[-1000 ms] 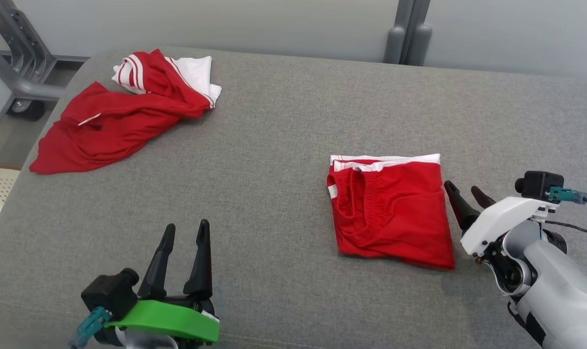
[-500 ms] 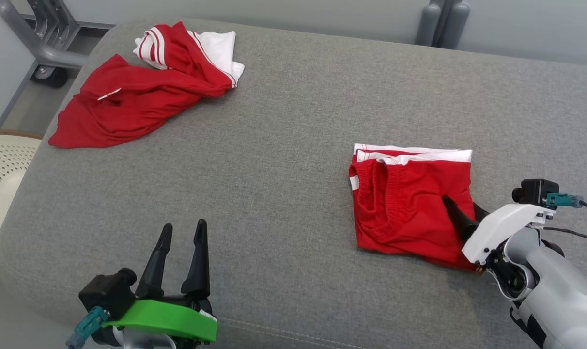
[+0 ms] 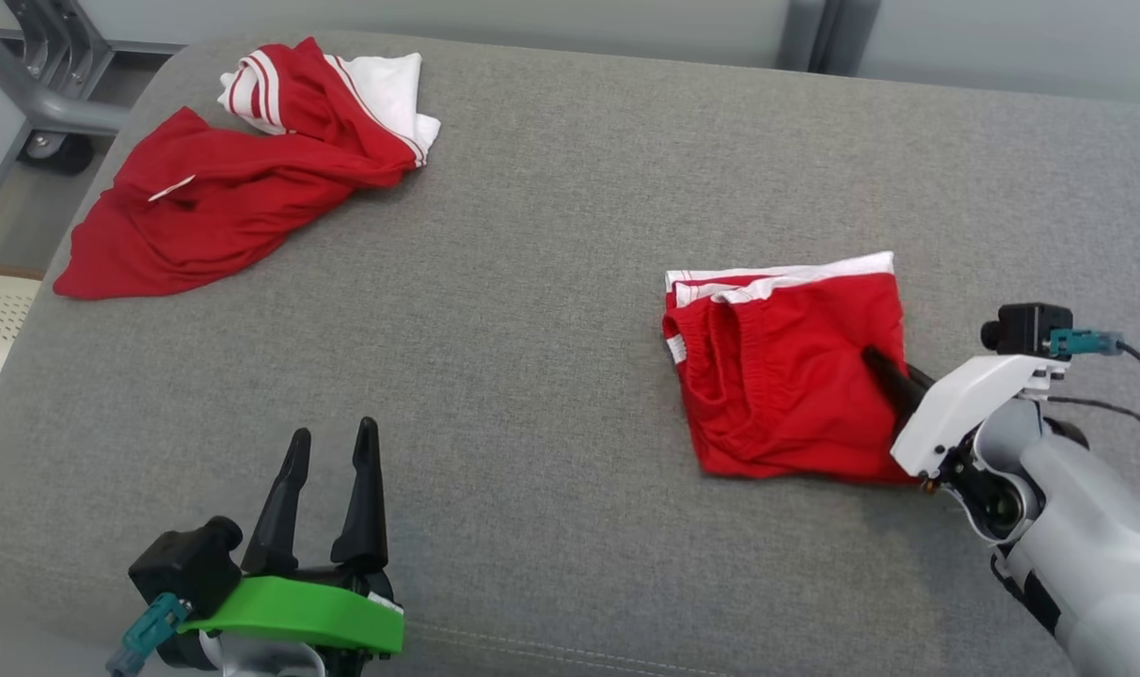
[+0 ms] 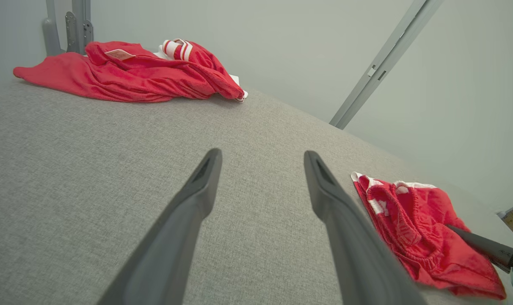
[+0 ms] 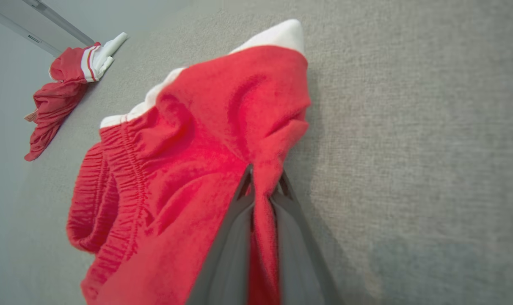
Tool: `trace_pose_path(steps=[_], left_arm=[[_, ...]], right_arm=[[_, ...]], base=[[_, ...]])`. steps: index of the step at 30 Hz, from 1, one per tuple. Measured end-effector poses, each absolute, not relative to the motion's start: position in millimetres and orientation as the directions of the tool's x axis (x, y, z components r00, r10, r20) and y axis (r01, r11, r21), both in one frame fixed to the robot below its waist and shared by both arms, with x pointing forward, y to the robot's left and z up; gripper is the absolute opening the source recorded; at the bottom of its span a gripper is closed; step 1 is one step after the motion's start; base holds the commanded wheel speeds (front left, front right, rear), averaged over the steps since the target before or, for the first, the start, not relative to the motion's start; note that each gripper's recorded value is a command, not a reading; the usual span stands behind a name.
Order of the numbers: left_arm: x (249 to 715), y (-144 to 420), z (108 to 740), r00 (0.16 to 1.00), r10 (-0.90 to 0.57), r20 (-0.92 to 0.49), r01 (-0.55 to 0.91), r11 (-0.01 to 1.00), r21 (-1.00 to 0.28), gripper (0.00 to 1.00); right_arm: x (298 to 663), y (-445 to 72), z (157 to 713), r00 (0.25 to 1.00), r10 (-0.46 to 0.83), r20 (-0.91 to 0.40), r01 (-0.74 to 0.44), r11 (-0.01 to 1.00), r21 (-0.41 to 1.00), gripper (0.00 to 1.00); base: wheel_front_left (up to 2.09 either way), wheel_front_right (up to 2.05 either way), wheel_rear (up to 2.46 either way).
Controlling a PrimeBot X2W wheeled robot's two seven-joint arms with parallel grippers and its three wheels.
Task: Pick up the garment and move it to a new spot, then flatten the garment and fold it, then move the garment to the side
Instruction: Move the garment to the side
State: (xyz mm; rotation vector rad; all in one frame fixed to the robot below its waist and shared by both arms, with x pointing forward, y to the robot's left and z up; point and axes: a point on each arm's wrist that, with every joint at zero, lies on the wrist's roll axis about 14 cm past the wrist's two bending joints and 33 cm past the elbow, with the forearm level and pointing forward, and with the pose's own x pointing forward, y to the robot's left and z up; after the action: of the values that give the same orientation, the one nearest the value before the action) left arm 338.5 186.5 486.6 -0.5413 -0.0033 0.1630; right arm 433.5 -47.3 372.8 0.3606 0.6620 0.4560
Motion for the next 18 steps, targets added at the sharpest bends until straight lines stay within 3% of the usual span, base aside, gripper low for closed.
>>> trace_pose_path(steps=[18], left_arm=[[370,152,500,0.999,0.032,0.017,-0.019,0.858,-0.513,1.00]], right_arm=[[500,-192,411,0.830,0.240,-0.504,-0.201,0.971,0.131,0.00]], base=[[0.00,0.00,0.00]])
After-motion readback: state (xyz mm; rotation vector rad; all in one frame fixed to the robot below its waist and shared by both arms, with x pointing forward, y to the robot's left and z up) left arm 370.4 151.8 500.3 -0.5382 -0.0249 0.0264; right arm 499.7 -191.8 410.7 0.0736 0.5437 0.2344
